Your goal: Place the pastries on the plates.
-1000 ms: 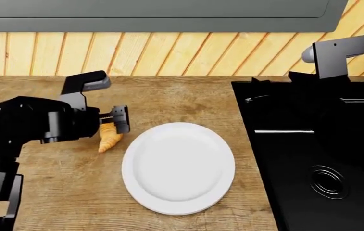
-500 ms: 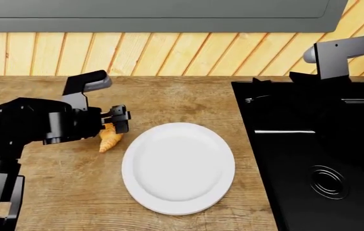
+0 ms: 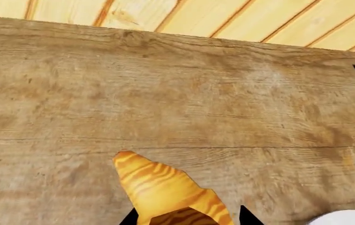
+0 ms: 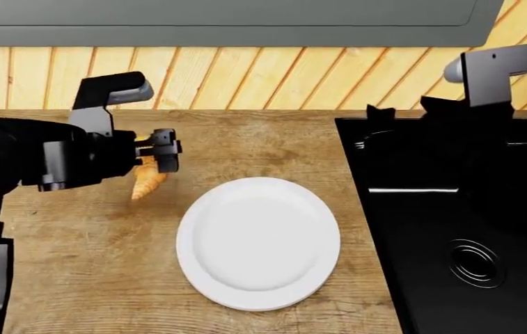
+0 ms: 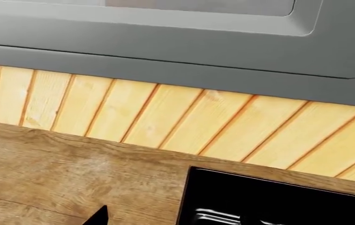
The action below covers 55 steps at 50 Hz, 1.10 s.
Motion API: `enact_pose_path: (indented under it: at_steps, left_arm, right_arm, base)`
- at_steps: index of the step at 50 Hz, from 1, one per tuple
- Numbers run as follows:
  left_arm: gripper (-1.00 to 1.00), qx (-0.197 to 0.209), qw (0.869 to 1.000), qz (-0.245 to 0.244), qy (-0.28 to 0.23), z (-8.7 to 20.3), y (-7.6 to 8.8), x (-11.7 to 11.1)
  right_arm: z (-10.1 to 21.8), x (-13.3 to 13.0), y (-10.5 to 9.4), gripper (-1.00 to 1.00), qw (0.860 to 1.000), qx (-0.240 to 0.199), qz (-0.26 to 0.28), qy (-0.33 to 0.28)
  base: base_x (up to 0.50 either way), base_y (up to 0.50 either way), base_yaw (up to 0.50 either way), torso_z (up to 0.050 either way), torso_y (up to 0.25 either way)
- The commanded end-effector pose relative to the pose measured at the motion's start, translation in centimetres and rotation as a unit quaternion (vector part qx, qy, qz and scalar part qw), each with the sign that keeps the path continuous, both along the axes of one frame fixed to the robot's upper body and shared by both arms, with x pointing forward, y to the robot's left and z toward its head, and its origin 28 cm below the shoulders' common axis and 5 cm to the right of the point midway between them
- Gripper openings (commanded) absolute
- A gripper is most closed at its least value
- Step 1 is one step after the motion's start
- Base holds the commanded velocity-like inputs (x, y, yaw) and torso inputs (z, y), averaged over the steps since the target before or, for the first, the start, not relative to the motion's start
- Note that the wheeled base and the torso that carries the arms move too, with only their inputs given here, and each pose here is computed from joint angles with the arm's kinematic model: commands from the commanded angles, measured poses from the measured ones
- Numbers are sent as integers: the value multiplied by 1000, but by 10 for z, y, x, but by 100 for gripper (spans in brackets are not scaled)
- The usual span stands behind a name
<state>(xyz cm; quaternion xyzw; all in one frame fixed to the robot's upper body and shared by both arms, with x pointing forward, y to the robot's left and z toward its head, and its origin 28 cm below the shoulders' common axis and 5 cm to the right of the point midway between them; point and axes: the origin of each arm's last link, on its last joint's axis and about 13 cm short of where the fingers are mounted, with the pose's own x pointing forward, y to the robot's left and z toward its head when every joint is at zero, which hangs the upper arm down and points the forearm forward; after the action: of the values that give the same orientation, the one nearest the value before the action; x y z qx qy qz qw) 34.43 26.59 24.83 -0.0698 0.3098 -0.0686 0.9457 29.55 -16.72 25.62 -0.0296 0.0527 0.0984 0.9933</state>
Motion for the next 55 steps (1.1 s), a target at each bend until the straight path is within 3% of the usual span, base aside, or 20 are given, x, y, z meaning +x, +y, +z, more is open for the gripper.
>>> enact_pose_path:
  at_steps: [1,11,23,30,55]
  left_arm:
    - [-100,18,995,-84,-53,32,-12,-18]
    - [-100,54,973,-211,-72,43,-39,-24]
    - [-100,45,956,-285,-55,32,-66,-18]
    - [-100,40,949,-308,-48,28,-76,-14]
    - [-100,43,937,-346,-30,10,-87,-19]
  right_arm:
    - [4,1,1,100,1000,1,7,-7]
    - [19,-10,1,100,1000,6,7,-21]
    - [23,-9,-7,100,999,14,-5,-36]
    - [27,-7,-9,100,999,14,-13,-44]
    - [42,-10,-11,100,997,21,-26,-64]
  base:
    - [0,0,0,0,0]
    - [0,0,0,0,0]
    - [0,0,0,0,0]
    - [0,0,0,0,0]
    - [0,0,0,0,0]
